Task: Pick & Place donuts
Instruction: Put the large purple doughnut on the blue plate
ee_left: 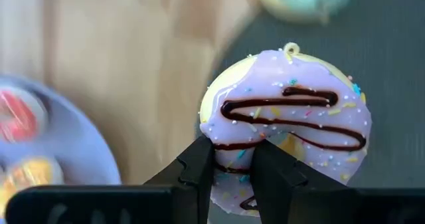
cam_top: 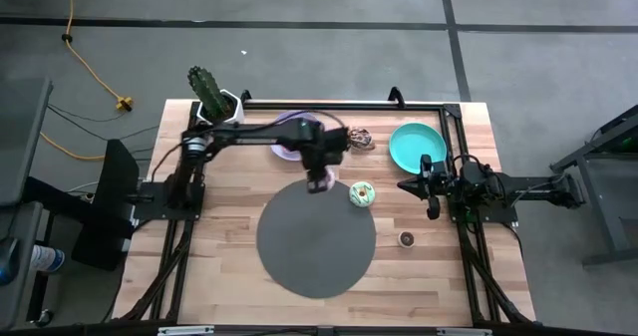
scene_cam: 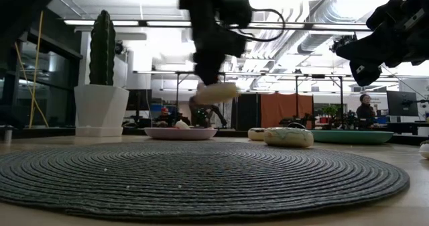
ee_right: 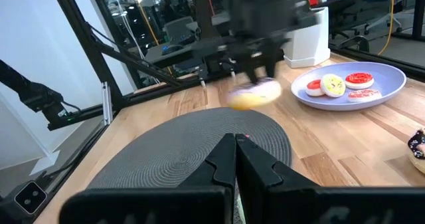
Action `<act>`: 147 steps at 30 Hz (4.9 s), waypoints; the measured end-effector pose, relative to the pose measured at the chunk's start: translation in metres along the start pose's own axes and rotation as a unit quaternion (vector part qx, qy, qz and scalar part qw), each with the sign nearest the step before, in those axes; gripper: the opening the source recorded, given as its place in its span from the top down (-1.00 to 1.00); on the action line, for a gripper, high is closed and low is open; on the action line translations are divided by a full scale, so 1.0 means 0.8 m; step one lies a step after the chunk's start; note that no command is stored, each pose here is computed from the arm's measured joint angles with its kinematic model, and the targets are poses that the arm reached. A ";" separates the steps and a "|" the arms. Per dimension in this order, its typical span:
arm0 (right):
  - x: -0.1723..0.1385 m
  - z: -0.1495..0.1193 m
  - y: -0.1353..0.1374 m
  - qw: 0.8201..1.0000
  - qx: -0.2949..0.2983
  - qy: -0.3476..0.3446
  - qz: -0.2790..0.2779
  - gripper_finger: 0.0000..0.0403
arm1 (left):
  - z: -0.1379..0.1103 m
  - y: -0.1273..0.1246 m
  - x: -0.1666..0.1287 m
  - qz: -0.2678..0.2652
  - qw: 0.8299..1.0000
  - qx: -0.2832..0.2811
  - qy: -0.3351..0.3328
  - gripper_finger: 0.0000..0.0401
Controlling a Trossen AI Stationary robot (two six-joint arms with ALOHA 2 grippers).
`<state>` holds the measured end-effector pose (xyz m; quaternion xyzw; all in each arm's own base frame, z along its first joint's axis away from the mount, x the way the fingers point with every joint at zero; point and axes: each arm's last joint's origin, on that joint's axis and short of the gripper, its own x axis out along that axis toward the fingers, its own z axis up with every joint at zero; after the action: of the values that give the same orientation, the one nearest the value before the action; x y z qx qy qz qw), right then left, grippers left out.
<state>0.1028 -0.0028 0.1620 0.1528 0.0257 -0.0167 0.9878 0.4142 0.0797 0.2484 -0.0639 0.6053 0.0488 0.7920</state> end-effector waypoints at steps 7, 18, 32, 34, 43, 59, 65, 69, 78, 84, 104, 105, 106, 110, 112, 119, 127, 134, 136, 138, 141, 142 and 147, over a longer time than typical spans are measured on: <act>0.000 0.000 0.000 1.000 0.000 0.000 0.000 1.00 | 0.062 0.045 0.007 -0.020 0.993 -0.102 -0.054 0.59; 0.000 0.000 0.000 1.000 0.000 0.000 0.001 1.00 | 0.112 0.097 0.037 -0.140 0.933 -0.289 -0.164 0.59; 0.000 0.000 0.000 1.000 0.000 0.002 -0.001 1.00 | 0.141 0.109 0.074 -0.209 0.857 -0.408 -0.236 0.59; 0.000 -0.001 0.000 1.000 0.000 0.003 -0.001 1.00 | 0.141 0.109 0.079 -0.202 0.852 -0.423 -0.231 0.59; 0.000 -0.001 0.000 1.000 0.000 0.003 -0.001 1.00 | 0.144 0.109 0.076 -0.204 0.859 -0.398 -0.250 0.59; 0.000 0.000 0.000 1.000 0.000 0.002 -0.001 1.00 | 0.099 0.077 0.022 -0.149 0.963 -0.193 -0.117 0.59; 0.000 -0.001 0.000 1.000 0.000 0.003 -0.001 1.00 | 0.075 0.069 -0.012 -0.092 0.986 -0.122 -0.069 0.59; 0.000 -0.001 0.000 1.000 0.000 0.003 -0.001 1.00 | 0.070 0.061 -0.023 -0.073 0.991 -0.096 -0.059 0.59; 0.000 -0.001 0.000 1.000 0.000 0.003 -0.001 1.00 | 0.073 0.044 -0.024 -0.085 0.991 -0.080 -0.062 0.59; 0.000 -0.001 0.000 1.000 0.000 0.003 -0.001 1.00 | 0.074 0.033 -0.023 -0.090 0.993 -0.049 -0.064 0.59; 0.000 0.008 -0.003 0.994 -0.073 -0.041 -0.065 1.00 | 0.081 -0.016 -0.021 -0.122 0.988 0.031 -0.084 0.59; 0.000 0.010 -0.003 0.994 -0.072 -0.050 -0.063 1.00 | 0.083 -0.019 -0.021 -0.124 0.988 0.031 -0.090 0.59; 0.000 0.012 -0.002 0.994 -0.072 -0.060 -0.060 1.00 | 0.084 -0.019 -0.022 -0.125 0.987 0.027 -0.097 0.59; -0.002 0.024 0.002 0.993 -0.033 -0.111 -0.039 1.00 | 0.091 -0.019 -0.023 -0.130 0.984 -0.036 -0.116 0.59; -0.004 0.030 0.004 0.990 0.014 -0.137 -0.023 1.00 | 0.096 -0.018 -0.024 -0.137 0.978 -0.089 -0.129 0.59; -0.008 0.044 0.007 0.973 0.110 -0.203 -0.010 1.00 | 0.111 -0.011 -0.030 -0.148 0.941 -0.246 -0.177 0.59; -0.004 0.032 0.002 0.966 0.197 -0.164 -0.030 1.00 | 0.116 0.027 -0.034 -0.126 0.892 -0.382 -0.208 0.59; -0.002 0.015 -0.007 0.945 0.282 -0.129 -0.104 0.96 | 0.111 0.054 -0.034 -0.108 0.893 -0.388 -0.203 0.59; -0.002 0.012 -0.009 0.940 0.298 -0.122 -0.116 0.88 | 0.110 0.054 -0.034 -0.104 0.897 -0.379 -0.201 0.59; -0.002 0.009 -0.010 0.935 0.311 -0.119 -0.123 0.76 | 0.109 0.053 -0.033 -0.098 0.903 -0.368 -0.197 0.59; -0.002 0.010 -0.011 0.928 0.329 -0.125 -0.125 0.51 | 0.108 0.052 -0.033 -0.094 0.911 -0.352 -0.196 0.59; -0.002 0.010 -0.011 0.925 0.335 -0.127 -0.125 0.42 | 0.108 0.052 -0.033 -0.093 0.912 -0.347 -0.196 0.59; -0.002 0.011 -0.013 0.915 0.355 -0.140 -0.135 -0.03 | 0.109 0.053 -0.033 -0.090 0.913 -0.344 -0.200 0.59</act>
<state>0.1009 -0.0154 0.1672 0.4846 -0.0998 -0.1787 0.8505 0.4838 0.1354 0.2944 -0.3760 0.3717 0.1944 0.8262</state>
